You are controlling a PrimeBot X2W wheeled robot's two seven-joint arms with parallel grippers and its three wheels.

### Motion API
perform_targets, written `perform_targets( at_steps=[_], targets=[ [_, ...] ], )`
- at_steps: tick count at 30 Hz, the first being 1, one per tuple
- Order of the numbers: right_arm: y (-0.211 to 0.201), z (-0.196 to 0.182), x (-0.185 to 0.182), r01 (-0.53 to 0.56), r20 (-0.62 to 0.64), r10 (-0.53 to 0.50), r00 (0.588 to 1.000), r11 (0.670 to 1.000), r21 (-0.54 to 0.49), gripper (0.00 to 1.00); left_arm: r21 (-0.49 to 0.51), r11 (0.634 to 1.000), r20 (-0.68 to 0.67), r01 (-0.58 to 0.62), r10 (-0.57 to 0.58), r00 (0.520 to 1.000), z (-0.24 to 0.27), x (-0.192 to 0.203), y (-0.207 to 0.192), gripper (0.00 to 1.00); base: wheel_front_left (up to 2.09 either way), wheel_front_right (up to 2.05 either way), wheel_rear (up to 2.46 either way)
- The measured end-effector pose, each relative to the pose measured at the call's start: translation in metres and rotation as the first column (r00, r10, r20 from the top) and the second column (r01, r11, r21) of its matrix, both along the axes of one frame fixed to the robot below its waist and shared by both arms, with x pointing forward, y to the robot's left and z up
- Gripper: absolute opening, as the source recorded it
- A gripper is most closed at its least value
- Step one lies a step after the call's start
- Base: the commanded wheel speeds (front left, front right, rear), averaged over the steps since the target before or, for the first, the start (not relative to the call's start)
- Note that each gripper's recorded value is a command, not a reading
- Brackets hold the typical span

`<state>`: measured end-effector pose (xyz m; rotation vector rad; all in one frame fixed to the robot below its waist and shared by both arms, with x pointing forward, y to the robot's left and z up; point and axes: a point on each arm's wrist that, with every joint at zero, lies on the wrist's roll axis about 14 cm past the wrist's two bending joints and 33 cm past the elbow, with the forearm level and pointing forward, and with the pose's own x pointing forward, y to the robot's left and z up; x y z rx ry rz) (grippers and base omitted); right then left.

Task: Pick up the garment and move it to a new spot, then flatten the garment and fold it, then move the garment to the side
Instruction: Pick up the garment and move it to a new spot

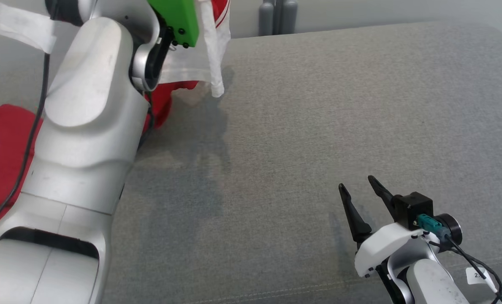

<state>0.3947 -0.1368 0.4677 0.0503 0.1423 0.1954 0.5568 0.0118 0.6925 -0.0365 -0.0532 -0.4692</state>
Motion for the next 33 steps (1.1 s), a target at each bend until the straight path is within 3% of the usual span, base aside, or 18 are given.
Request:
perform_targets(
  at_steps=[8, 13, 18, 20, 24, 28, 33],
  targets=[
    [-0.031, 0.001, -0.017, 0.095, 0.003, -0.095, 0.995, 0.995, 0.013, 1.0, -0.064, 0.957, 0.115, 0.283, -0.274, 0.955, 0.036, -0.045, -0.107, 0.0, 0.0, 0.0, 0.0],
    [-0.05, 0.001, -0.027, 0.153, 0.01, -0.153, 0.988, 0.988, 0.021, 1.0, -0.147, 0.897, 0.214, 0.416, -0.382, 0.899, 0.068, -0.072, -0.151, 0.0, 0.0, 0.0, 0.0],
    [-0.067, -0.002, -0.029, 0.206, 0.007, -0.206, 0.978, 0.978, 0.026, 1.0, -0.206, 0.855, 0.211, 0.477, -0.437, 0.874, 0.065, -0.08, -0.176, 0.0, 0.0, 0.0, 0.0],
    [-0.073, -0.004, -0.027, 0.224, 0.004, -0.224, 0.975, 0.974, 0.025, 1.0, -0.233, 0.859, 0.184, 0.457, -0.422, 0.888, 0.054, -0.07, -0.175, 0.0, 0.0, 0.0, 0.0],
    [-0.076, -0.008, -0.02, 0.231, -0.003, -0.231, 0.973, 0.973, 0.02, 1.0, -0.247, 0.902, 0.076, 0.355, -0.347, 0.935, 0.007, -0.042, -0.154, 0.0, 0.0, 0.0, 0.0],
    [-0.064, -0.017, -0.008, 0.192, -0.021, -0.191, 0.981, 0.981, 0.007, 1.0, -0.236, 0.955, -0.039, 0.178, -0.192, 0.981, -0.054, -0.009, -0.095, 0.0, 0.0, 0.0, 0.0],
    [-0.037, -0.021, 0.011, 0.111, -0.029, -0.11, 0.993, 0.994, 0.008, 1.0, -0.205, 0.978, -0.173, -0.031, -0.005, 0.985, -0.115, 0.004, -0.017, 0.0, 0.0, 0.0, 0.0]
  ],
)
